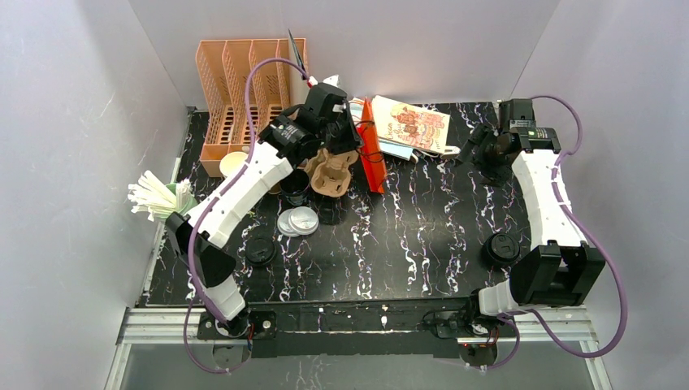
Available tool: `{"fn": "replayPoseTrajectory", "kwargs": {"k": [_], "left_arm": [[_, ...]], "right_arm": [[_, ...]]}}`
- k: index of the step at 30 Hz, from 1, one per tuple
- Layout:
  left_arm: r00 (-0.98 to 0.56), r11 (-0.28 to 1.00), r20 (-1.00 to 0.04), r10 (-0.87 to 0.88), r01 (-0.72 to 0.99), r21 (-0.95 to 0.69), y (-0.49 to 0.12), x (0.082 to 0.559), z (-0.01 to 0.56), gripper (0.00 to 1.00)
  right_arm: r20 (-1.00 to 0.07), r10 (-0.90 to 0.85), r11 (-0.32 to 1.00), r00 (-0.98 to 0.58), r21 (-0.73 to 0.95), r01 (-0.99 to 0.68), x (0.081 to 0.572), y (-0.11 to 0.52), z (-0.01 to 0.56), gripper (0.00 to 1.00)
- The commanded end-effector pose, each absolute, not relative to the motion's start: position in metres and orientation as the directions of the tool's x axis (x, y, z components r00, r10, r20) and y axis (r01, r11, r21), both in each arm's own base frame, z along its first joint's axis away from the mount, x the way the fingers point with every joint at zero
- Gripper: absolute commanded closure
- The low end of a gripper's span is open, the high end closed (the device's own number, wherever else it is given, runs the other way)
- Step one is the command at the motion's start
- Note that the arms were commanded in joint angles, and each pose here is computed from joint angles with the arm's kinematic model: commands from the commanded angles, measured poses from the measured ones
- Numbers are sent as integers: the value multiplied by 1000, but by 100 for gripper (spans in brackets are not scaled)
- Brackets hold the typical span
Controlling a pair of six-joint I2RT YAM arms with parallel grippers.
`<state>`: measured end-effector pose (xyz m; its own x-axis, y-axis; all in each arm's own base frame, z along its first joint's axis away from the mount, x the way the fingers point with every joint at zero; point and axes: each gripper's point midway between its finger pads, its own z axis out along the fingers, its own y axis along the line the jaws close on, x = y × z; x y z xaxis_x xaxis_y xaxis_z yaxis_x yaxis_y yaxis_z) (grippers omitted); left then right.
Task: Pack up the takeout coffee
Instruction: Adjust the takeout bag.
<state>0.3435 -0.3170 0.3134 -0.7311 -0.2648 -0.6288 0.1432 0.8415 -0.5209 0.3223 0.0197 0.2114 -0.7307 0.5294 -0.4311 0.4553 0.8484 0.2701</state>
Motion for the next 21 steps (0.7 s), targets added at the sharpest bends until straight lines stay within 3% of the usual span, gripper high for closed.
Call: {"fn": "replayPoseTrajectory", "kwargs": {"k": [1,5,11,16,21], "left_arm": [[-763,831,-603,-233,166,-532,-340,337,303,100],[-771,822,-598,-221,182,-540,-353,333,303,100],[-767,804,-592,-248,177,-567,-355,333,314,100],[-758,787,-593,-272,180,-591,-355,332,328,100],[-764,771,-580,-285,177,-612,-356,328,333,99]], "right_arm": [[-479,408,824,-777,560,88,339,85,265,23],[-519,295,687,-802,699,-199,327,146,300,29],[-710,178,589,-681,631,-504,311,189,351,40],[-810,128,532,-572,543,-649,305,212,384,50],[-835,77,479,-544,510,-715,300,227,386,51]]}}
